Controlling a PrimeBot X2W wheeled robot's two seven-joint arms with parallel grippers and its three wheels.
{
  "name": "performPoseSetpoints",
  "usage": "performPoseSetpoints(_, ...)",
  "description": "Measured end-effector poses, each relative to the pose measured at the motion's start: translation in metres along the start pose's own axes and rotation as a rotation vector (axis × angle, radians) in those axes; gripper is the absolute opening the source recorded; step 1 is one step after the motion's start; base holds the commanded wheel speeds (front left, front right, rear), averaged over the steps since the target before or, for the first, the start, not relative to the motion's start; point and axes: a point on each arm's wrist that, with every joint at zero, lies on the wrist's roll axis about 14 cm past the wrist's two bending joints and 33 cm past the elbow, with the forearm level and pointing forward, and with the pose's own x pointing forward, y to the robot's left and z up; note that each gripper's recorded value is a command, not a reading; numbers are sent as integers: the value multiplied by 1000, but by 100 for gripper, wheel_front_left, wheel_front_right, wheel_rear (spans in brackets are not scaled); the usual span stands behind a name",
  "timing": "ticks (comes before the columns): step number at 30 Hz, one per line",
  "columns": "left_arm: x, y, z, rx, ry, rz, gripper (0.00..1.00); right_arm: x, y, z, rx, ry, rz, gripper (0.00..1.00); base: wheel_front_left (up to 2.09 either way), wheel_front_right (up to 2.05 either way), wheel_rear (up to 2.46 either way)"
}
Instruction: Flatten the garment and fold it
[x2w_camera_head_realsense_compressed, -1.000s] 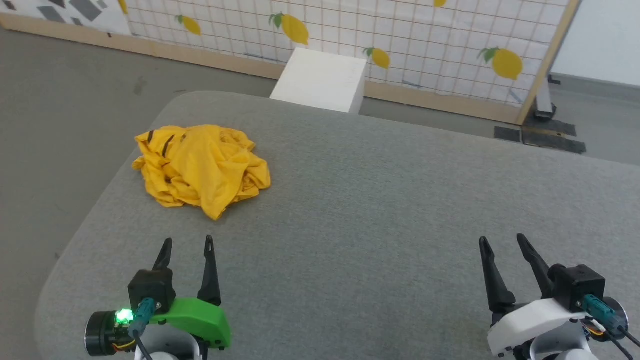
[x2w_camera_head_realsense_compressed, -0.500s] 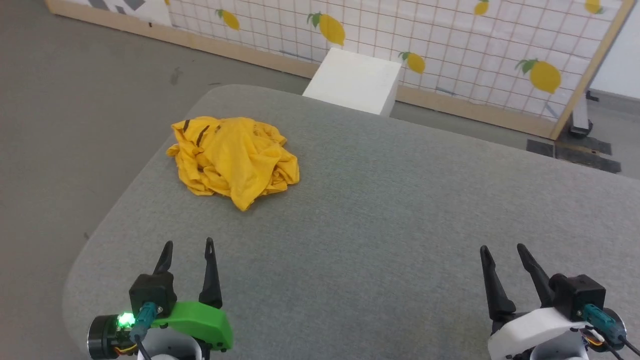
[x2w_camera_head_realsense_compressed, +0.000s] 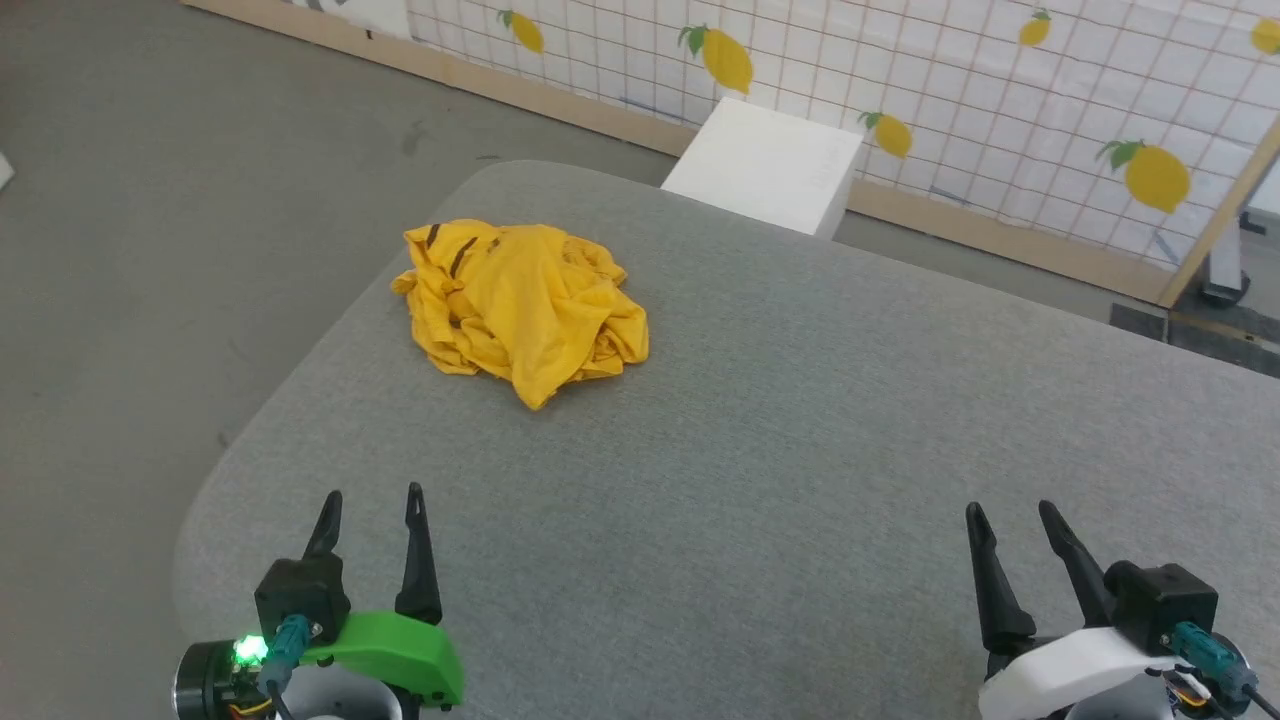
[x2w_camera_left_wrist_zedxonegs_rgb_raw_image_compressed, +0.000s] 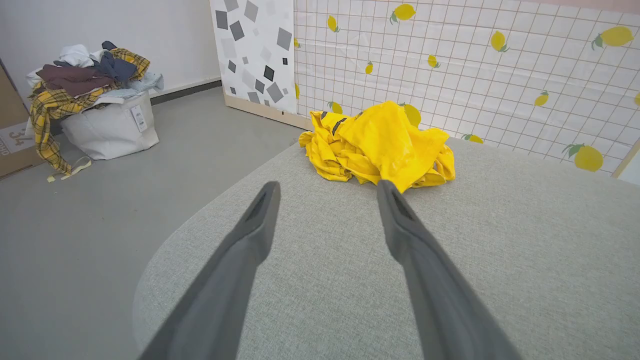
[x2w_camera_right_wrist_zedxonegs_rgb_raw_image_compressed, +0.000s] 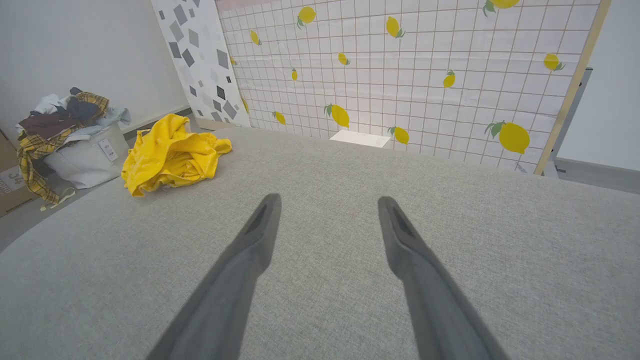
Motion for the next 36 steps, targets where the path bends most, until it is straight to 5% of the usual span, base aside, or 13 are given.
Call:
performPoseSetpoints(22,-18,22,-5,15,-2,64,100,10,23,-17,33,29,69,100,0,0,0)
performPoseSetpoints(36,110,1,71,-101,-103,-11,100,17,-4,-29,1,82,12,100,0,0,0)
